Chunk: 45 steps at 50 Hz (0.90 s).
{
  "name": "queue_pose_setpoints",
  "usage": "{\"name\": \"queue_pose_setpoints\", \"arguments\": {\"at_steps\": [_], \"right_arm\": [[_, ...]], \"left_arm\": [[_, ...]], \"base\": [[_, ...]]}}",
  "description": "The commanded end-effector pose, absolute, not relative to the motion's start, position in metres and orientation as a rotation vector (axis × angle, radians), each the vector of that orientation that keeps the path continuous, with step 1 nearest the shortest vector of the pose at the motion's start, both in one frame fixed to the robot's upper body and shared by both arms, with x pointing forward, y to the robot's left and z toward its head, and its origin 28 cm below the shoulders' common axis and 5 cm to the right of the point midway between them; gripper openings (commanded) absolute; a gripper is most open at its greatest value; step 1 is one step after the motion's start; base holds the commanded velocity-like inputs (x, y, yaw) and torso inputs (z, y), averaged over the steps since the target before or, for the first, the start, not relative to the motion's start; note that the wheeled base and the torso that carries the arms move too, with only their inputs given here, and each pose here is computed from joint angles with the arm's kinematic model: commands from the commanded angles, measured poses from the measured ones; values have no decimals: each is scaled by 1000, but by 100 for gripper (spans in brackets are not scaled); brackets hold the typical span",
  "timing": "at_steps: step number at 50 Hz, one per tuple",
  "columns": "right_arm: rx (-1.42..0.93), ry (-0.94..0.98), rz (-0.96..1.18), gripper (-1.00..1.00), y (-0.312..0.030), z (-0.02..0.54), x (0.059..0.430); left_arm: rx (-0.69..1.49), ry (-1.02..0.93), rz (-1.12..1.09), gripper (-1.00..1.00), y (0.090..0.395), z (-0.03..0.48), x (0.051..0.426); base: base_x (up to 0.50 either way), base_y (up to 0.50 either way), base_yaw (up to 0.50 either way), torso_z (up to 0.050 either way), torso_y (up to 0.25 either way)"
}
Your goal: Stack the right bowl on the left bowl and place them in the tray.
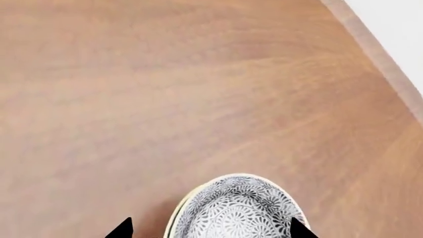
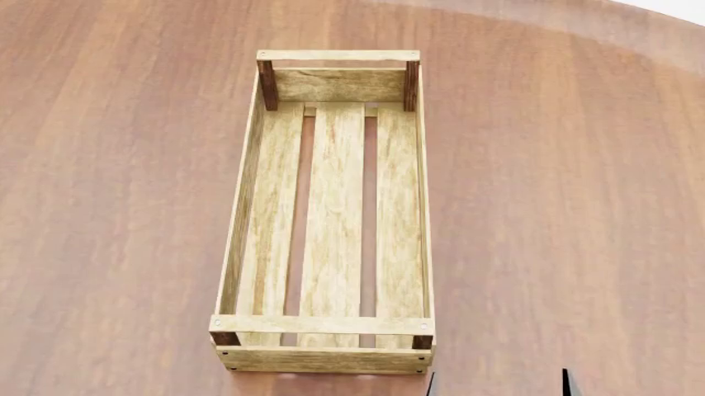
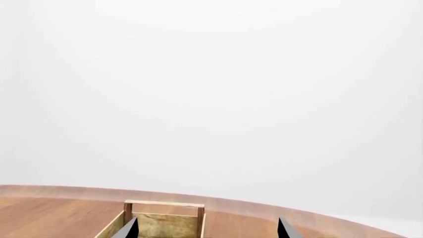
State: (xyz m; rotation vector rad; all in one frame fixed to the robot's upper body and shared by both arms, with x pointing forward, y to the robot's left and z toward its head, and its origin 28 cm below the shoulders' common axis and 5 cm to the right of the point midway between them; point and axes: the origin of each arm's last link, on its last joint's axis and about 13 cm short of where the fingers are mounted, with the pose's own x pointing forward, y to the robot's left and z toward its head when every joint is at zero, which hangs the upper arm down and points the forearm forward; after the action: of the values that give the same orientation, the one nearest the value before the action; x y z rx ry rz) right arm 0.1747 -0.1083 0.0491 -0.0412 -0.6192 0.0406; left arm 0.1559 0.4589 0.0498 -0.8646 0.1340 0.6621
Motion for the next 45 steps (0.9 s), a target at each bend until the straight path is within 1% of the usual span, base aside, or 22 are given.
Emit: {"name": "queue_pose_setpoints", "arguments": {"at_steps": [1, 45], "right_arm": [[-54, -627, 39, 100, -108, 50, 176], [-56, -622, 40, 100, -108, 49, 176]], "left_arm": [[-864, 165, 661, 100, 456, 41, 154], [-829, 219, 665, 100, 449, 25, 163]], "base": [[0, 0, 0, 0, 0], [0, 0, 0, 0, 0]]}}
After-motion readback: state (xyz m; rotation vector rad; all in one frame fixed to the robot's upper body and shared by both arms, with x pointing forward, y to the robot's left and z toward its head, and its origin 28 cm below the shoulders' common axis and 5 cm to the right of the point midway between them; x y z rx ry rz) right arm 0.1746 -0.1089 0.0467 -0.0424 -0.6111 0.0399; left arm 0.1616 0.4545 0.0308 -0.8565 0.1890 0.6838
